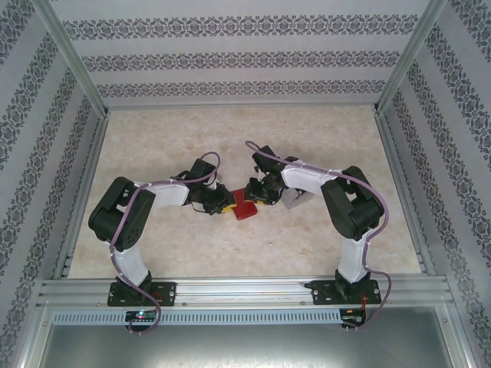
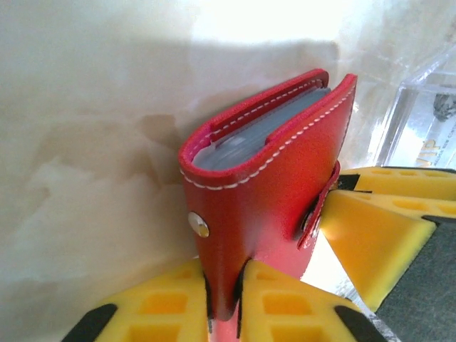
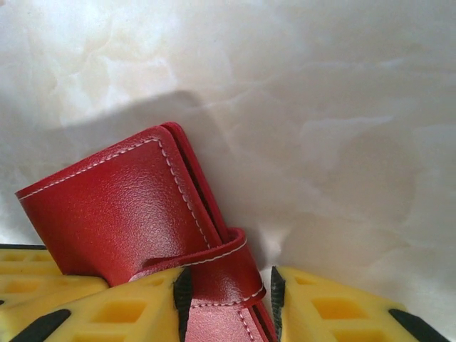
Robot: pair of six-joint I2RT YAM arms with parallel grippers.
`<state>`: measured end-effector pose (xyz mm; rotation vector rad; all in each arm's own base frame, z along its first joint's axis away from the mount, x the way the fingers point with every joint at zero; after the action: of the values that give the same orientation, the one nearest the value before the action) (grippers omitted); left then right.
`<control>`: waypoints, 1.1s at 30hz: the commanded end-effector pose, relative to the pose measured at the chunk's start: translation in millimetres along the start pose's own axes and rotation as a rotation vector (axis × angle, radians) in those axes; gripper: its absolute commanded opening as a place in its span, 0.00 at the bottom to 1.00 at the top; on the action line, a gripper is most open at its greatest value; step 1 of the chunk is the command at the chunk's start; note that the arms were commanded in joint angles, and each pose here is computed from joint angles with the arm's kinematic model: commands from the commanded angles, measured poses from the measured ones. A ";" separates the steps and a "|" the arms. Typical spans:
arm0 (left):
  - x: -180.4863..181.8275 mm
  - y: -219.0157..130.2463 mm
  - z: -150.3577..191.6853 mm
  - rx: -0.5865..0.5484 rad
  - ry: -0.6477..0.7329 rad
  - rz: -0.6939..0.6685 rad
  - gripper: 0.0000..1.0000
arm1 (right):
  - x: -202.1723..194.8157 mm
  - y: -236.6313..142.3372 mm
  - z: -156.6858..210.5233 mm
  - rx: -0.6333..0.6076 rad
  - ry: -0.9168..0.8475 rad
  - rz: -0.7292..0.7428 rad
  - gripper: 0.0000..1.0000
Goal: Take the credit cards out of the card holder
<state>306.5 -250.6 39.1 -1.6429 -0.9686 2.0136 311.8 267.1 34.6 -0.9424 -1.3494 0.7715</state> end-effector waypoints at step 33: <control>-15.5 -20.6 -1.9 -0.042 0.152 -0.007 0.00 | 4.5 1.5 -0.8 -0.050 -0.118 0.175 0.32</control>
<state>312.2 -250.3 56.2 -1.7653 -0.9520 1.8877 315.3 283.8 47.7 -1.0049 -1.4492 0.8663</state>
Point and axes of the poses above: each hand's point on the last joint's axis, 136 mm out from that joint toward the fingers, its own y axis out along the fingers, its own x axis along the line the jaws close on, z = x × y, the point moved 1 cm from there along -y, back along the fingers, and after that the axes turned 2 degrees about y, right-handed, at the moved point
